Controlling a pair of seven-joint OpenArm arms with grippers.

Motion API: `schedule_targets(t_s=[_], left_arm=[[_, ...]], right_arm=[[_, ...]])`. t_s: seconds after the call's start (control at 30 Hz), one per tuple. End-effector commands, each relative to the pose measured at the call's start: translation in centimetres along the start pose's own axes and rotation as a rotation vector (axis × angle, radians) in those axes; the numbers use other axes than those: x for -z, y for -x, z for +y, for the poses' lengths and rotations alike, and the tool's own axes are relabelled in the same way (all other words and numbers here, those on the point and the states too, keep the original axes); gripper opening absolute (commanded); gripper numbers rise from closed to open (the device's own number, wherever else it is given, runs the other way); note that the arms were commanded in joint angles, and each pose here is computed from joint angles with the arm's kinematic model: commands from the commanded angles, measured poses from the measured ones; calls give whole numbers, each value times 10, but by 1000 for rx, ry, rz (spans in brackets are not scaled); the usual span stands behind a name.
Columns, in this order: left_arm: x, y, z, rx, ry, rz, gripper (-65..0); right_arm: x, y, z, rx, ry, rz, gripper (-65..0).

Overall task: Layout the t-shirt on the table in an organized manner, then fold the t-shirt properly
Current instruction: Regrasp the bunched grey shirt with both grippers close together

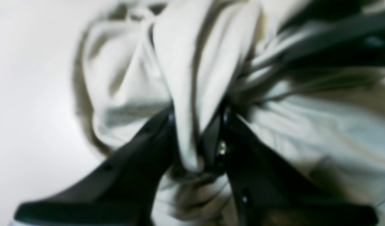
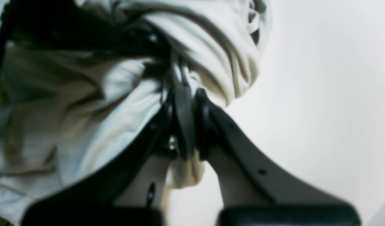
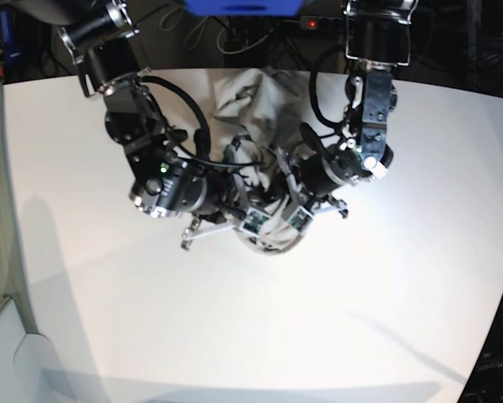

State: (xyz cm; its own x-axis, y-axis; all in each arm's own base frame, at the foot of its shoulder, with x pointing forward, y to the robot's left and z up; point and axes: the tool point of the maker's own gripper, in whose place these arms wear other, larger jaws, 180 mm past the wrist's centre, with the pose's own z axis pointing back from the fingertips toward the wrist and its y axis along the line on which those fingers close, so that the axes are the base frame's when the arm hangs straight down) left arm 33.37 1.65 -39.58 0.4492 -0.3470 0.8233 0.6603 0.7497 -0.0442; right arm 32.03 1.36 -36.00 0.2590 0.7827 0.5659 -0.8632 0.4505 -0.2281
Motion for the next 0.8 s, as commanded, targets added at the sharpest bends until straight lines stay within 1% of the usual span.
schedule_targets(t_s=[0.0, 0.07, 0.1, 0.17, 0.2, 0.23, 0.3, 0.37, 0.43, 0.5, 0.6, 0.77], left_arm=[[-4, -27, 2, 18, -2, -83, -584], [-5, -29, 2, 23, -5, -90, -576], [-5, -31, 3, 25, -6, -92, -557], [-4, -30, 3, 24, -6, -89, -499], [-4, -30, 3, 24, -6, -89, -452], [-4, -29, 3, 23, -5, -86, -417], [-5, -27, 5, 26, -8, -81, -371], [-5, -26, 7, 26, -10, -78, -383], [-5, -20, 11, 10, -17, -66, -424], [-6, -11, 24, -34, -45, -55, -456], [-5, -7, 34, -68, -63, -49, -459], [-1, 1, 32, -86, -51, -37, -459]], right_arm=[[-5, -15, -8, -7, 20, -46, -650], [-5, -13, -8, -7, 20, -42, -650], [-5, -13, -8, -6, 19, -42, -650], [-4, -11, -7, -6, 17, -38, -650], [-5, -6, -8, -8, 20, -27, -650], [-5, -3, -10, -10, 23, -22, -650], [-6, -4, -11, -12, 25, -35, -650], [-6, 1, -11, -14, 25, -37, -650], [-7, 7, -10, -15, 24, -29, -650], [-7, 8, -9, -15, 23, -29, -650], [-7, 8, -9, -15, 22, -28, -650], [-9, 7, 3, -14, 9, -40, -650]])
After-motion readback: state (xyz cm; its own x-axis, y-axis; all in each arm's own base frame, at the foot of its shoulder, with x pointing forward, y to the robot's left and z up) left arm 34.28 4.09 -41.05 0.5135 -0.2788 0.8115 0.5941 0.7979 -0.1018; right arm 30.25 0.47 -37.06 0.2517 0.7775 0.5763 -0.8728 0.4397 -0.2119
